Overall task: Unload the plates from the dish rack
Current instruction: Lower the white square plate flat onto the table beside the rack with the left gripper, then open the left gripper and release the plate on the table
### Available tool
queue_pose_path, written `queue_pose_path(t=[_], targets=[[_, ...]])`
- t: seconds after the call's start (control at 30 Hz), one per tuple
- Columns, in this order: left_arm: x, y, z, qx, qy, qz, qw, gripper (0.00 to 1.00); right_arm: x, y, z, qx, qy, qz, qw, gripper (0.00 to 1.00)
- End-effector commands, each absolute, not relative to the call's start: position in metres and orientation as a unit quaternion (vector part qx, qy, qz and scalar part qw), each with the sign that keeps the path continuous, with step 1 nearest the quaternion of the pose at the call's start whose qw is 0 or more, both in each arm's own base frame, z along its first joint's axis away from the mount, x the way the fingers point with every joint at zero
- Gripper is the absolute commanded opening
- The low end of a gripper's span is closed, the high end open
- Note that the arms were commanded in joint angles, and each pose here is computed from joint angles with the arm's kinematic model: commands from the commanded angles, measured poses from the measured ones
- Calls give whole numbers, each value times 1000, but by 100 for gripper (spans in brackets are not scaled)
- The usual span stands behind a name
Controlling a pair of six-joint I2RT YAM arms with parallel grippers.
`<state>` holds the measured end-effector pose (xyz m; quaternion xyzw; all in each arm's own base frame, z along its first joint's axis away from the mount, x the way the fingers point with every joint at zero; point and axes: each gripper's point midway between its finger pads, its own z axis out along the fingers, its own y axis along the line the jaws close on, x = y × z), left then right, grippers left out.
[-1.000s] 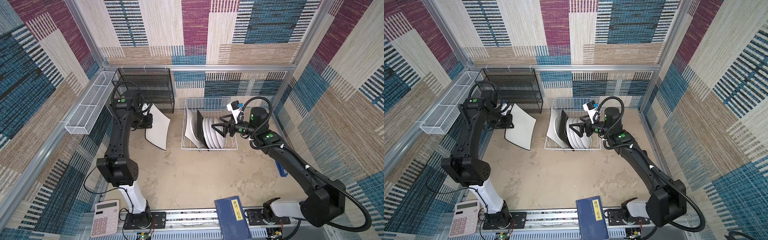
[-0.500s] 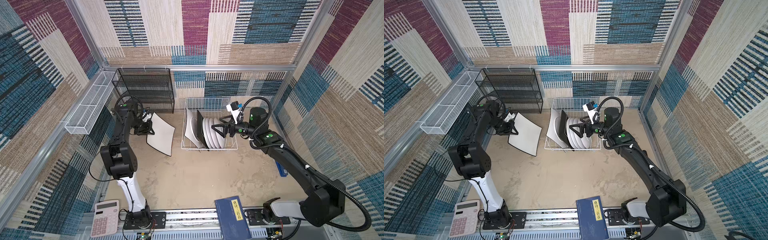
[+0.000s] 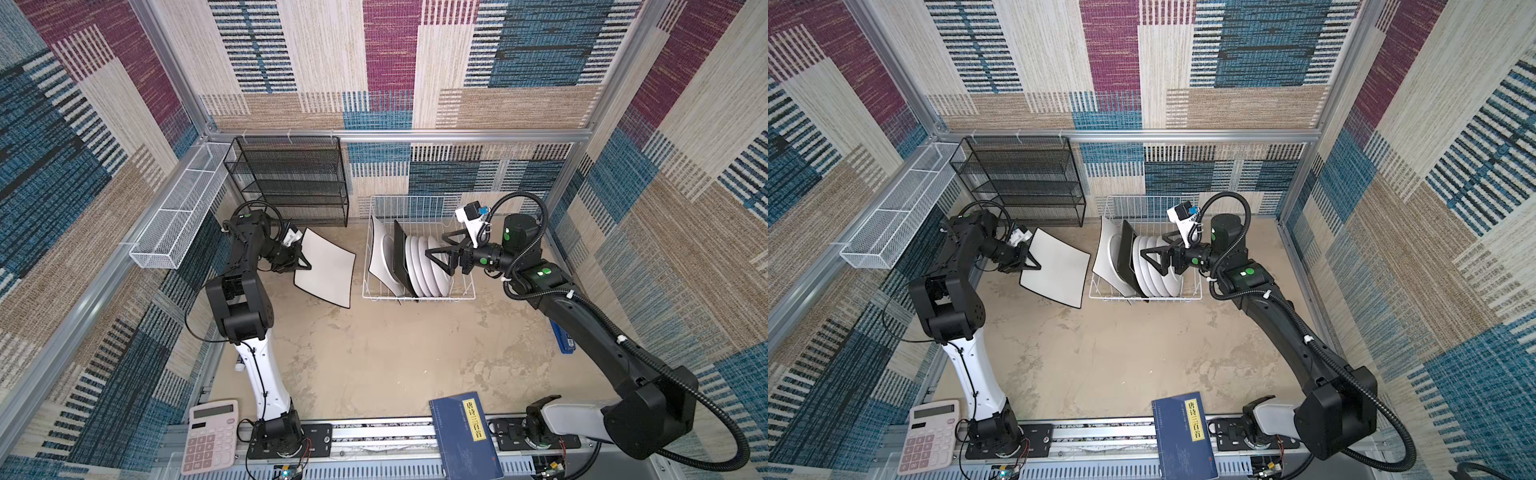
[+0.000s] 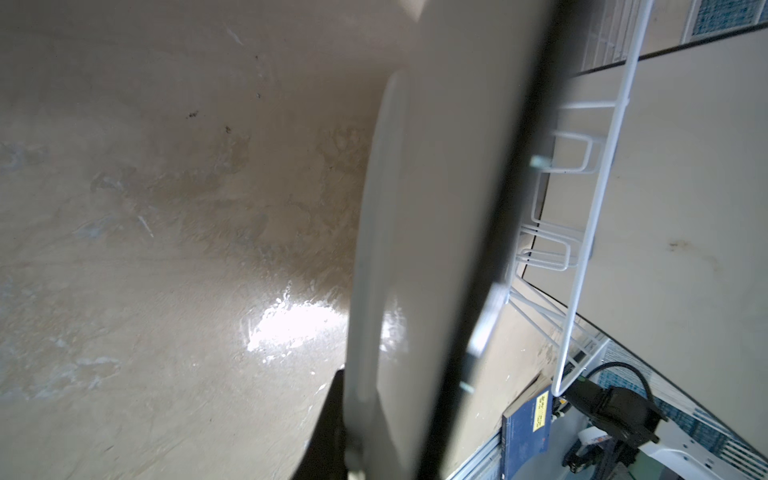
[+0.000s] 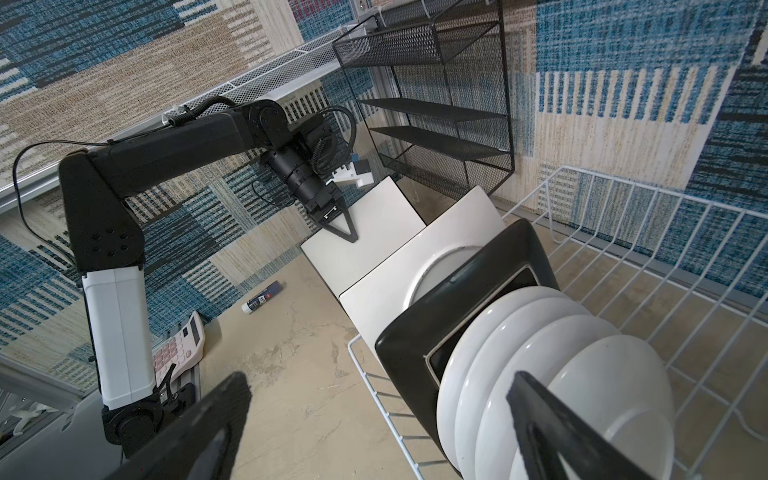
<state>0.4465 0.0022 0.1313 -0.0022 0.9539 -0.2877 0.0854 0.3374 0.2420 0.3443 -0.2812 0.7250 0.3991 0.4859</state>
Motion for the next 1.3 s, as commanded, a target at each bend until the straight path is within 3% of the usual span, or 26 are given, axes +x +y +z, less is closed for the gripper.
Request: queue_pose_path(t=[0.0, 0.4, 0.67, 0.93, 1.27], targets=[[452, 10, 124, 14, 952, -290, 95, 0, 338, 242, 350, -283, 721, 399, 490, 99], [444, 33, 57, 3, 969, -245, 16, 0, 338, 243, 345, -279, 725, 402, 484, 99], [444, 45, 43, -5, 974, -227, 3, 15, 340, 244, 341, -278, 728, 403, 481, 99], [442, 55, 28, -14, 977, -214, -13, 21, 341, 243, 339, -278, 731, 398, 480, 99], [444, 66, 18, -30, 976, -215, -16, 37, 342, 241, 348, -281, 728, 389, 490, 99]])
